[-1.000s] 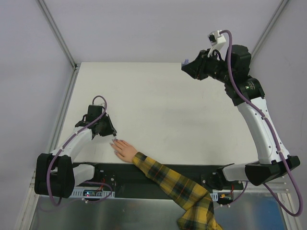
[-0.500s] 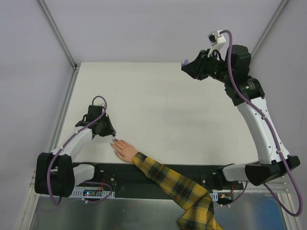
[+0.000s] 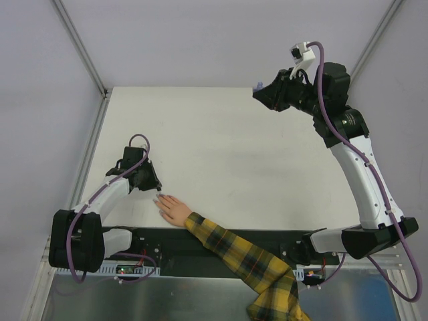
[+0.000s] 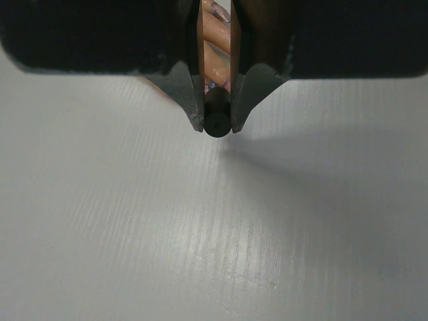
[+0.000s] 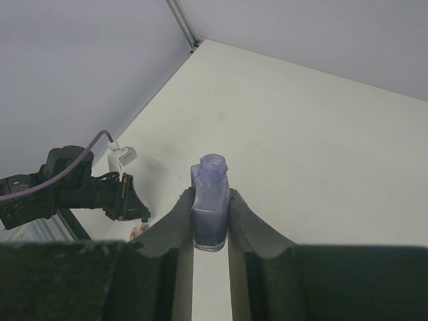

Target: Paint the nails

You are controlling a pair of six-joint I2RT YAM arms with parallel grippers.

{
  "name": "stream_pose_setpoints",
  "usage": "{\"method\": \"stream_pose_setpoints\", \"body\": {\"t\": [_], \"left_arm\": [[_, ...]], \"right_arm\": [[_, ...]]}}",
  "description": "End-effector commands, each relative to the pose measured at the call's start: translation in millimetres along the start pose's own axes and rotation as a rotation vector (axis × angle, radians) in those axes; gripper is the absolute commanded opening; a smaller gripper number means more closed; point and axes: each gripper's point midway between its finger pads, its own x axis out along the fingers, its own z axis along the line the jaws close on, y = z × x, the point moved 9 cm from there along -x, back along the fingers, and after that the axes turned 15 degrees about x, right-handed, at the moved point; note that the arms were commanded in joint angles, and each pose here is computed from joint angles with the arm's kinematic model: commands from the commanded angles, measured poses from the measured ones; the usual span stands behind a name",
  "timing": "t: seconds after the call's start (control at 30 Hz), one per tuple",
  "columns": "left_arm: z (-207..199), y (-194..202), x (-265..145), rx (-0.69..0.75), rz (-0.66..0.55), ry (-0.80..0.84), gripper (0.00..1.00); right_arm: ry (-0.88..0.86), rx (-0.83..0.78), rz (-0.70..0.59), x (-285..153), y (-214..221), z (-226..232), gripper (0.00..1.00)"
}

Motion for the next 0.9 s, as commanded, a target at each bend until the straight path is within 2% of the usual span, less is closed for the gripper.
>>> {"method": "stream_pose_setpoints", "body": {"t": [0.0, 0.87], "left_arm": [[-1.7, -11.9, -1.5, 0.004, -0.031, -0.015, 0.0], [4.0, -23.0, 3.6, -0.001, -0.042, -0.069, 0.0]], "right_arm": [[-0.039, -0.018, -0.05, -2.0, -10.5, 6.3, 0.0], [-0.03, -0.019, -0.051, 4.4, -15.6, 2.4, 0.0]]}}
